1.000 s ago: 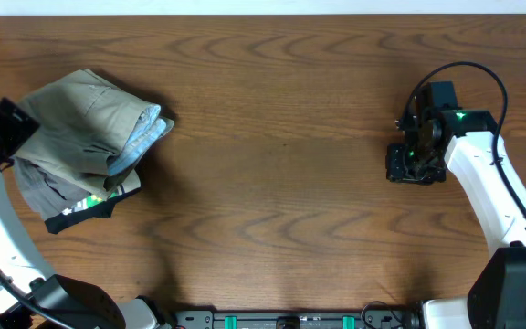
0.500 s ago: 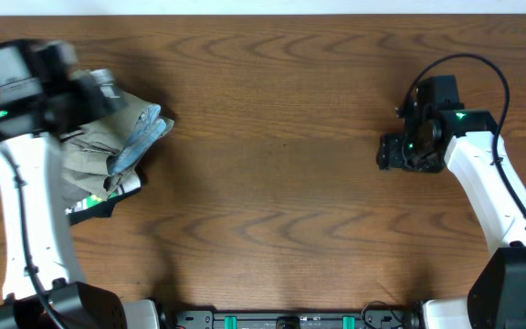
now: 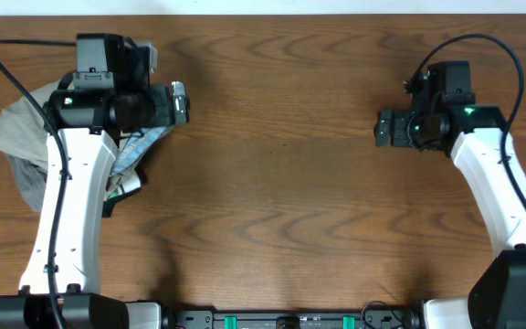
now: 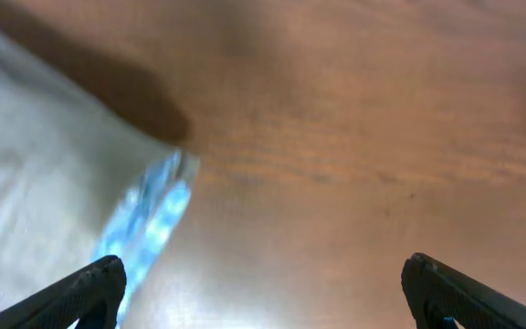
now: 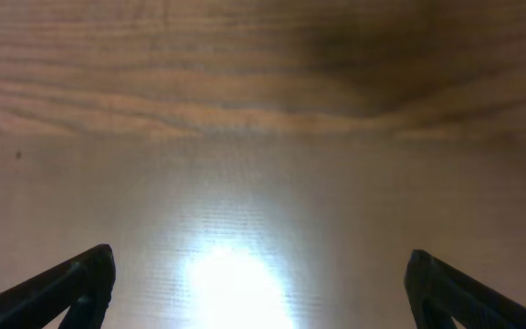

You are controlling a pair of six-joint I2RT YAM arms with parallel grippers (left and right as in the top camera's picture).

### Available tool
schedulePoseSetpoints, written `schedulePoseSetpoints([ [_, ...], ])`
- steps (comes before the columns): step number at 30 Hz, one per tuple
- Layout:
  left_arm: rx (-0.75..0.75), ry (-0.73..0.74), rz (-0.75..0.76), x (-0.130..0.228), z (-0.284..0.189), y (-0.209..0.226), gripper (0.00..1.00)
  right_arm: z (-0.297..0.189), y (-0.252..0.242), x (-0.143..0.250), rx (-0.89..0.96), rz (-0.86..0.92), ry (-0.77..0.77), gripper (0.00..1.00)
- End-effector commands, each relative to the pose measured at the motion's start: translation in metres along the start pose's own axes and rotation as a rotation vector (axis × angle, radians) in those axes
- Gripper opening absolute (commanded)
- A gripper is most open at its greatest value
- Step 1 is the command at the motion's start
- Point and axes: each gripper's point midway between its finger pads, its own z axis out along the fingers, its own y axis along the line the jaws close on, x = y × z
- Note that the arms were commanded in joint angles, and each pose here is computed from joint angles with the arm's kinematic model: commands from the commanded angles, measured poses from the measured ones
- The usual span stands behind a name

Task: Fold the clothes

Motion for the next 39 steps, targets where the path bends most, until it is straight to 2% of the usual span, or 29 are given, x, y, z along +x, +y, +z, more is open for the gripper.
schedulePoseSetpoints([
  [1, -0.016, 0.02, 0.011, 0.004, -0.009, 0.001, 0.98, -0.032, 0.0, -0.009, 0.003, -0.032, -0.058, 0.99],
  [5, -0.023, 0.107, -0.022, 0.03, -0.014, 0.001, 0.98, -0.061, 0.0, 0.003, 0.013, -0.032, -0.091, 0.99],
  [7, -0.02, 0.103, -0.008, 0.039, -0.019, -0.003, 0.98, -0.075, 0.0, 0.011, 0.009, -0.015, -0.126, 0.99],
  [11, -0.056, 0.029, 0.057, 0.061, -0.033, -0.009, 0.98, -0.096, -0.001, 0.035, 0.003, 0.017, -0.218, 0.99],
  [16, 0.006, -0.109, 0.145, 0.103, -0.049, -0.028, 0.98, -0.109, -0.003, 0.067, -0.023, 0.049, -0.364, 0.99],
  [20, 0.033, -0.211, 0.172, 0.125, -0.058, -0.028, 0.98, -0.111, -0.005, 0.093, -0.053, 0.152, -0.411, 0.99],
  [23, 0.037, -0.236, 0.175, 0.138, -0.065, -0.026, 0.98, -0.107, -0.007, 0.109, -0.05, 0.158, -0.396, 0.99],
  [30, 0.032, -0.207, 0.172, 0.156, -0.072, -0.022, 0.98, -0.094, -0.013, 0.151, -0.018, 0.175, -0.232, 0.99],
  [39, 0.032, -0.204, 0.171, 0.156, -0.071, -0.022, 0.98, -0.092, -0.014, 0.162, -0.009, 0.179, -0.189, 0.99],
])
